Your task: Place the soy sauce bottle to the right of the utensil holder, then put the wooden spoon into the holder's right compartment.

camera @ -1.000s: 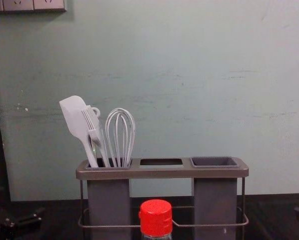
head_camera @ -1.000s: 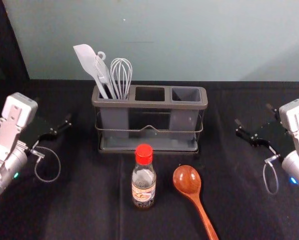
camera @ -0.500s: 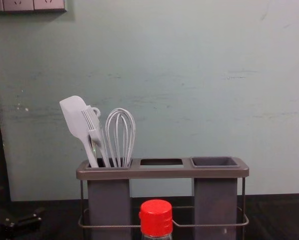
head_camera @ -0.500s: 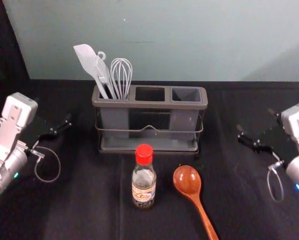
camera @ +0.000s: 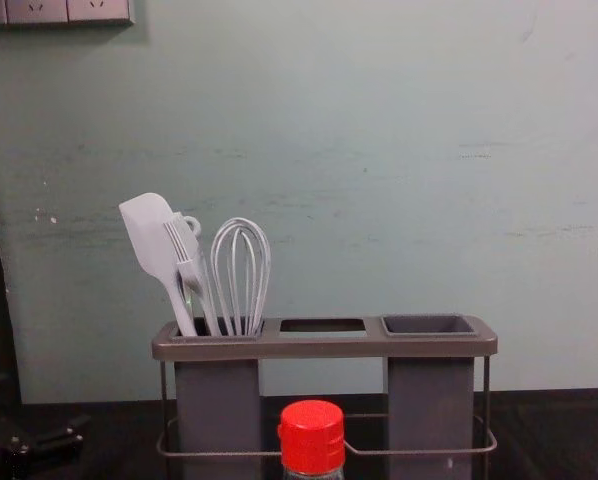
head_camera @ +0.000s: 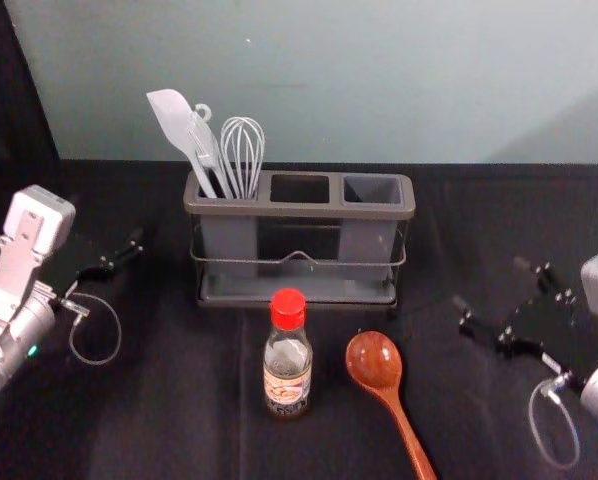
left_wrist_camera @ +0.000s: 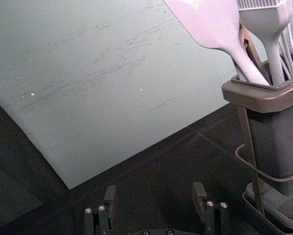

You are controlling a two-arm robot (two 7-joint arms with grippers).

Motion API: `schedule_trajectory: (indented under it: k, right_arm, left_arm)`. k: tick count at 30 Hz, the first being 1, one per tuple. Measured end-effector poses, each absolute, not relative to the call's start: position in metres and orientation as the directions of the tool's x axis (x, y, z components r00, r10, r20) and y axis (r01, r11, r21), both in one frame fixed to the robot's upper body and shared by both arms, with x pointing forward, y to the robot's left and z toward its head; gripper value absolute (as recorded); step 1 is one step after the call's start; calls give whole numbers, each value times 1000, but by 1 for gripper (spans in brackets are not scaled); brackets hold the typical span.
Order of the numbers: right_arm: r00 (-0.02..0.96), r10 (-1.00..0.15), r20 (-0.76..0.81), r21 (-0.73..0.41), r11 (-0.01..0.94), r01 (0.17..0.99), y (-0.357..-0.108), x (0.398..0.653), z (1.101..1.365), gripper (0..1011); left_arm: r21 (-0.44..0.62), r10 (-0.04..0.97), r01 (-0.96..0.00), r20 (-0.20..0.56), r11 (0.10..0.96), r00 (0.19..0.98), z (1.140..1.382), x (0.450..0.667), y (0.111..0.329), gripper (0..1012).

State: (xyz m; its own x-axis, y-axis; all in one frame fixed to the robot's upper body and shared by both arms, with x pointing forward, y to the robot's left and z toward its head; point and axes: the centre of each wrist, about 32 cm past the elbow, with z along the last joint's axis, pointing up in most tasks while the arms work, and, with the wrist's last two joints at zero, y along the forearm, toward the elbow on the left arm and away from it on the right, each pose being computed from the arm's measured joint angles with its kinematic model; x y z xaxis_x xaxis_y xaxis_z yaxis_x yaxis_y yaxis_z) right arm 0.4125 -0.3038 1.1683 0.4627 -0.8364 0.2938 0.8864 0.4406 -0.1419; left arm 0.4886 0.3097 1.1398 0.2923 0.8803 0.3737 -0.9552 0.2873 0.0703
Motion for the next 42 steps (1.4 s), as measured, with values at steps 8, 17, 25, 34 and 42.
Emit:
schedule_trajectory:
  k: [8, 17, 25, 34, 42]
  right_arm:
    - [577, -800, 163, -100, 568, 817, -293, 394, 1170, 1002]
    - [713, -700, 27, -58, 711, 700, -279, 388, 1169, 1002]
    - [773, -629, 78, -69, 770, 634, -250, 390, 1173, 1002]
    - [799, -592, 110, -45, 800, 599, -225, 402, 1175, 1002]
    - [809, -575, 124, -26, 813, 582, -207, 412, 1175, 1002]
  left_arm:
    - [70, 880, -955, 374, 287, 292, 1140, 489, 310, 1000]
    - [70, 880, -955, 374, 287, 292, 1140, 489, 310, 1000]
    - [70, 880, -955, 374, 287, 292, 1140, 489, 310, 1000]
    - [70, 880, -955, 374, 287, 292, 1140, 489, 310, 1000]
    - [70, 880, -955, 374, 287, 292, 1140, 489, 310, 1000]
